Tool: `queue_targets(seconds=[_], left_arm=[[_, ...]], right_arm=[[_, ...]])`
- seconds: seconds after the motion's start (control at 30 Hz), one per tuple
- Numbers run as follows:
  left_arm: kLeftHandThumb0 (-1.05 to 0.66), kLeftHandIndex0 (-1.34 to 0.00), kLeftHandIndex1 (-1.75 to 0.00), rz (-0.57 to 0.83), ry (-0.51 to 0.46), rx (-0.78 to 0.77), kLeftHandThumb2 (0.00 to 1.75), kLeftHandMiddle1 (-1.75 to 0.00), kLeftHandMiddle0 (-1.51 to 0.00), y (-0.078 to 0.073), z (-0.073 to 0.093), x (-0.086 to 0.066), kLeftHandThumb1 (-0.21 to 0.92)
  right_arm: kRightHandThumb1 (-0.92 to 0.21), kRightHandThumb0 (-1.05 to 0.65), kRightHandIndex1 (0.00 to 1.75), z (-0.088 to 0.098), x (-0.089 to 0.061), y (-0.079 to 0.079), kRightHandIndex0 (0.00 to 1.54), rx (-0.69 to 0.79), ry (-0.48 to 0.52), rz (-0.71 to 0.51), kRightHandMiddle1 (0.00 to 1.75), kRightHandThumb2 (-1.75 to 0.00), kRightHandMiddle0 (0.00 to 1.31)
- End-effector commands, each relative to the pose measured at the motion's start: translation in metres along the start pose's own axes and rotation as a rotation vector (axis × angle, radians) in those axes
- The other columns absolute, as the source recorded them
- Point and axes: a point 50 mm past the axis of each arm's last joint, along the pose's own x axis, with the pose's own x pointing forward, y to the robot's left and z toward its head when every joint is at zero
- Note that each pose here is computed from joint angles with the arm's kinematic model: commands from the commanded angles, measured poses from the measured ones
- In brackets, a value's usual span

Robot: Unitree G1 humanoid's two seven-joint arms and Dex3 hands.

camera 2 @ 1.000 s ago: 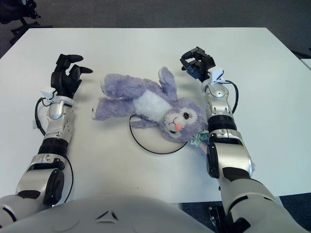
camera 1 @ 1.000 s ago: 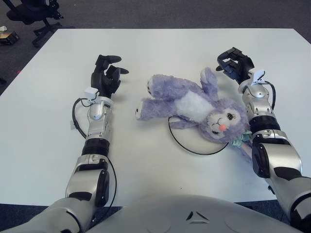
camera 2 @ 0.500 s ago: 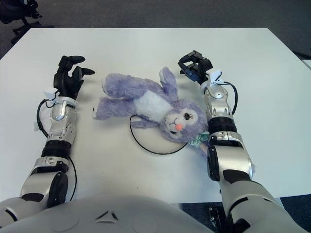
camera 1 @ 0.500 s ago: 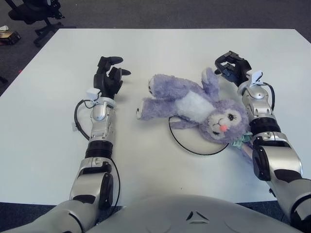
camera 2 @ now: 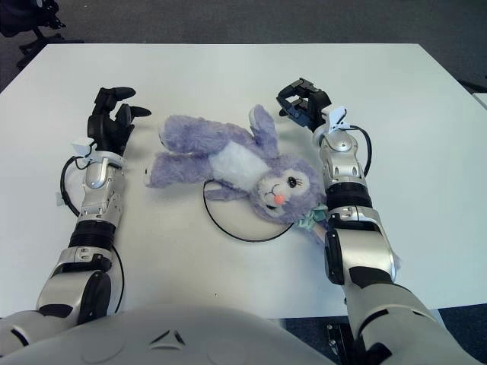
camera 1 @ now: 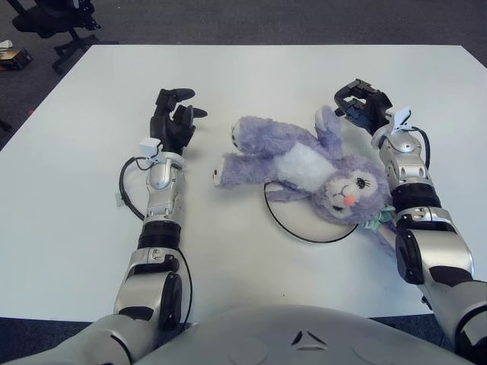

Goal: Put the doll into the plate.

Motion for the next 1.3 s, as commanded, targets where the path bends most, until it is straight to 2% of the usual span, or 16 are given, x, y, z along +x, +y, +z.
queue_targets(seconds=[0.0, 0.37, 1.27], left_arm=[[0.00, -0.33, -1.40, 0.023, 0.052, -0.004, 0.30, -1.47, -0.48, -0.002, -0.011, -0.011, 0.92], [0.00, -0.34, -1.39, 0.033, 0.056, -0.010, 0.29, -1.45, -0.49, -0.008, -0.011, -0.012, 0.92], [0.00, -0.35, -1.39, 0.066, 0.060, -0.035, 0.29, -1.45, -0.50, -0.015, -0.010, -0.016, 0.92]], right_arm=[[-0.92, -0.01, 1.47, -0.001, 0.001, 0.008, 0.39, 0.006, 0.003, 0.018, 1.46, -0.31, 0.38], [-0.92, -0.01, 1.47, 0.004, 0.008, 0.025, 0.38, 0.014, -0.020, 0.011, 1.47, -0.32, 0.38], [-0.92, -0.01, 1.46, 0.014, 0.020, 0.040, 0.40, 0.075, -0.035, -0.003, 1.45, -0.31, 0.39]])
